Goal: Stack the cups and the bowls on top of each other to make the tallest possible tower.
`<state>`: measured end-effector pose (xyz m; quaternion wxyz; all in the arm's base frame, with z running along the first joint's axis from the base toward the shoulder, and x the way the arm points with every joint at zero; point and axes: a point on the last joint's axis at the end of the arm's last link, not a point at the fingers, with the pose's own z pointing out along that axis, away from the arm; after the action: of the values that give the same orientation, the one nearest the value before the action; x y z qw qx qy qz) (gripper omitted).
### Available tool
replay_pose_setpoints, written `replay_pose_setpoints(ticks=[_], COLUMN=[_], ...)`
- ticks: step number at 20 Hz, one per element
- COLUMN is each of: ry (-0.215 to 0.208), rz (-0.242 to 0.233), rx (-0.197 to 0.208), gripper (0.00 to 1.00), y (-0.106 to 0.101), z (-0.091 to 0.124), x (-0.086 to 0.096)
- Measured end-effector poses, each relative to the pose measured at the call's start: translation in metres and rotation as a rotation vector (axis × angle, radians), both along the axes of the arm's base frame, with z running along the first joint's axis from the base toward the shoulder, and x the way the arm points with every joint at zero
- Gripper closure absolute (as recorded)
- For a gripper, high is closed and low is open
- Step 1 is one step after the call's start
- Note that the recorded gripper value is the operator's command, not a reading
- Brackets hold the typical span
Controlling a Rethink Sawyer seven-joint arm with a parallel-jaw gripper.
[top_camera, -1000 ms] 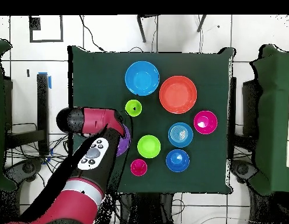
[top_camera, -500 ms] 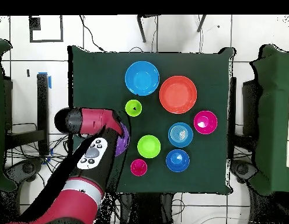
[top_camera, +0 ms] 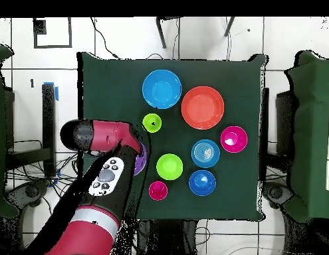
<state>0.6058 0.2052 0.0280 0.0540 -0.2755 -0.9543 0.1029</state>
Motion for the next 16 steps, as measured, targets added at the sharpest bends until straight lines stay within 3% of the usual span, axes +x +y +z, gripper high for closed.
replay_pose_setpoints(ticks=[5,16], ry=[0.025,0.018], rz=[-0.04,-0.104], rx=[0.019,0.058], gripper=[0.0,0.0], y=[-0.013,-0.041], z=[0.021,0.061], x=[0.008,0.032])
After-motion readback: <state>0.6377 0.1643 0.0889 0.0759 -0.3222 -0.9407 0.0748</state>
